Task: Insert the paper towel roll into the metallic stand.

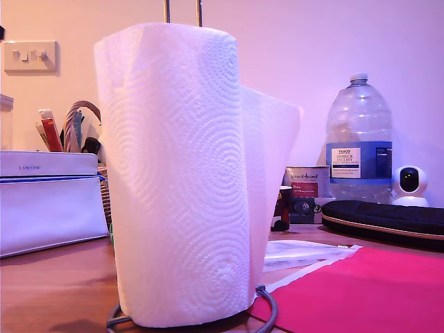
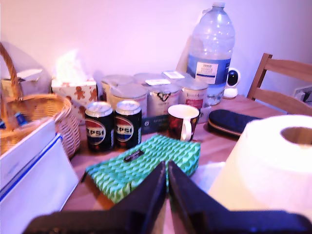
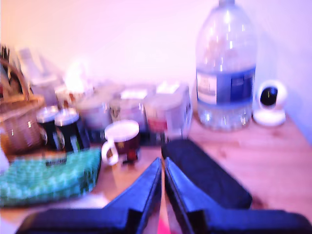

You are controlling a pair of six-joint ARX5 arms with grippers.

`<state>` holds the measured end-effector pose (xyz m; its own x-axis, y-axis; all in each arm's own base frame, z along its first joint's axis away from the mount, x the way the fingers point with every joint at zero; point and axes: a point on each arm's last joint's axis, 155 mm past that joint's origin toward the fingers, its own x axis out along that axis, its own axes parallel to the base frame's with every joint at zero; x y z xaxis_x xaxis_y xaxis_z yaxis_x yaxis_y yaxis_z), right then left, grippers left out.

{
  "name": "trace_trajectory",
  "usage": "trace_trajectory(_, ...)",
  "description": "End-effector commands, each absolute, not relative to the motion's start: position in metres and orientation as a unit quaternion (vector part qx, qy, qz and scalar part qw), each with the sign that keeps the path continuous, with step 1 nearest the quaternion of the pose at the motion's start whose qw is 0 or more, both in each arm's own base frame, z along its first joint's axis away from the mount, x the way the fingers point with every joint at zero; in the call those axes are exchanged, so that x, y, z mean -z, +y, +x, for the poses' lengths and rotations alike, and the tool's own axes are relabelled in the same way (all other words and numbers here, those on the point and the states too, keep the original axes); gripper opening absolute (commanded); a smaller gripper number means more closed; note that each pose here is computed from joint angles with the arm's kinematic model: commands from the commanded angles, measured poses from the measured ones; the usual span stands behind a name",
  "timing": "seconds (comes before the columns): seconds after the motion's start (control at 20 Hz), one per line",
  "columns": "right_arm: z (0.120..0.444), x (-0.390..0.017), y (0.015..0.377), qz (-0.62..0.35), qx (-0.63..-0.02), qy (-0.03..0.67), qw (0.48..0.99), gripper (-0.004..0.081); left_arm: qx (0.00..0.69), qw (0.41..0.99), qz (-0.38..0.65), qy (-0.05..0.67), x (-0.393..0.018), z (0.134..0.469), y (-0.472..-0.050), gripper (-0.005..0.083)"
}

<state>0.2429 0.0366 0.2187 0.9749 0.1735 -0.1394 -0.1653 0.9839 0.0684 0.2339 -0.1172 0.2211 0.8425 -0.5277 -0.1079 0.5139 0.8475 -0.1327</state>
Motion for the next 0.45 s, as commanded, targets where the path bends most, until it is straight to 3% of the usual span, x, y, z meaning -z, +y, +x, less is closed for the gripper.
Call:
trace_trajectory(0.0, 0.242, -0.207, 0.037, 0.027, -0.086, 0.094, 0.991, -0.001, 0.27, 0.957, -0.052, 0.088, -0.209, 0.233, -0.117, -0.0014)
trace_trajectory(0.4, 0.222, -0.145, 0.036, 0.028, -0.081, 0.223, 0.971, -0.001, 0.263, 0.947, -0.054, 0.178, -0.166, 0.223, -0.115, -0.0014)
